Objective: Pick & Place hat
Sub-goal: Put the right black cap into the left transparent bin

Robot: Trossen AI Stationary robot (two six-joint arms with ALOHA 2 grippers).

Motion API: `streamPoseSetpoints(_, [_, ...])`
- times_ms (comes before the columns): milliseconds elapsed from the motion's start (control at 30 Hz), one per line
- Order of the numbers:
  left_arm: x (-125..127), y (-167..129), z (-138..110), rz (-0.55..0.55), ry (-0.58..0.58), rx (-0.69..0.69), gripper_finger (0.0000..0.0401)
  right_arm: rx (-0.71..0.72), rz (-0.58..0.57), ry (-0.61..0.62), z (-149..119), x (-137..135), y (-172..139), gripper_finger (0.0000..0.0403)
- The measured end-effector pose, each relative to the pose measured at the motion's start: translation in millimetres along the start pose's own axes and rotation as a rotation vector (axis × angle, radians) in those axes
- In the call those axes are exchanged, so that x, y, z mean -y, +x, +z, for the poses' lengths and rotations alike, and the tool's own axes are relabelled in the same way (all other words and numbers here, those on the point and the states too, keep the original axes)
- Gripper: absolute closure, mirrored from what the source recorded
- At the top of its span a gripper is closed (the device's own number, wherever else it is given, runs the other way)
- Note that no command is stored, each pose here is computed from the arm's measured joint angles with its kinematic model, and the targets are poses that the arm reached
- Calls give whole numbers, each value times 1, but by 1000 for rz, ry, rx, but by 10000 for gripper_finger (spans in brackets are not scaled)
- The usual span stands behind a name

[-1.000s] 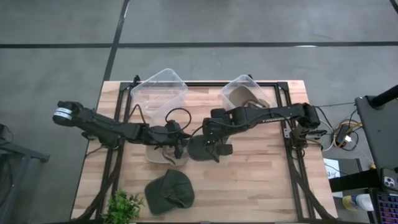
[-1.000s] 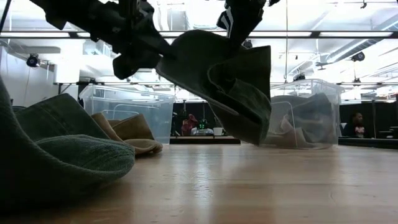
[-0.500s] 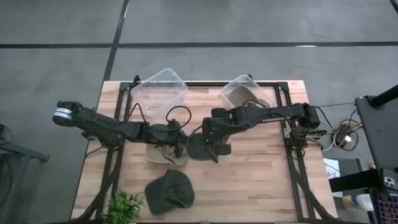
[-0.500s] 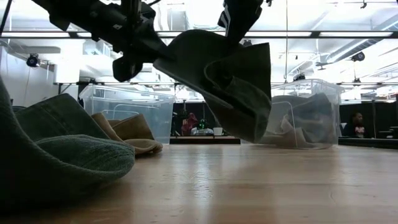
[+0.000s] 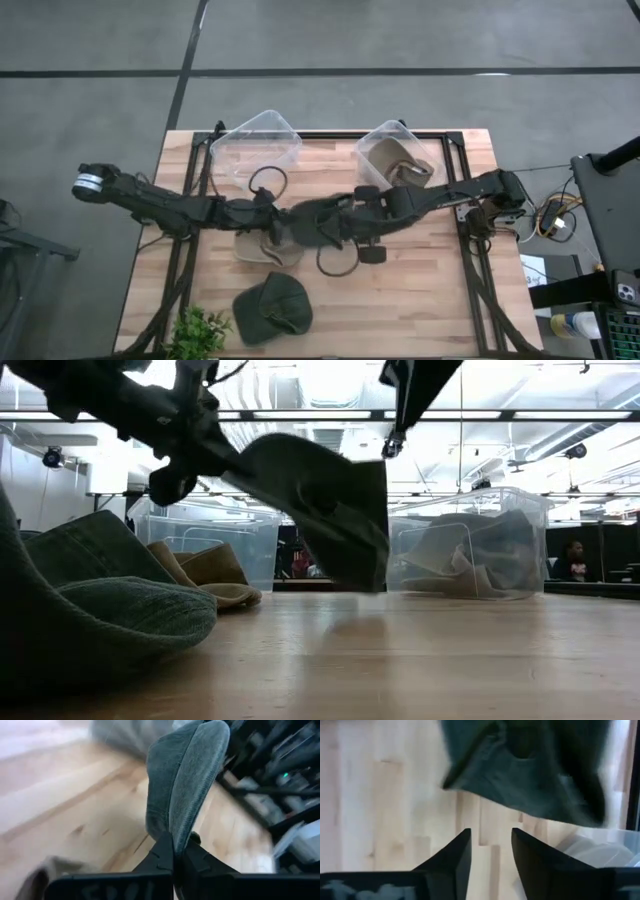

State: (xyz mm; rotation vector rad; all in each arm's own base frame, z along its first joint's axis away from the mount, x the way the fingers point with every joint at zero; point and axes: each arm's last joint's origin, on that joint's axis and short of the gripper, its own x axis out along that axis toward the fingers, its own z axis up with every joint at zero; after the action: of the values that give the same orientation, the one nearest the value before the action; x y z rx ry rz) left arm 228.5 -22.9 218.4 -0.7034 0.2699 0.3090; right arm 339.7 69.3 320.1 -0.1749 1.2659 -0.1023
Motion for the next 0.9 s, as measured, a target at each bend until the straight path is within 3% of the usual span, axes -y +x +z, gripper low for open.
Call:
streamPoseSetpoints(100, [2,-10,7,-61,-21,83,397,46,3,-18,-7,-14,-4,259])
streamPoseSetpoints(333, [1,-34,21,-47,-19,234,397,299,69,-59,-26,-41,-13,269])
streamPoseSetpoints(600, [-2,-57,33,112,-16,437,397,554,125,-72,-44,-47,-13,282])
streamPoseSetpoints(900, [-11,-81,39,236,-78,545,397,588,81,-79,-68,-47,16,294])
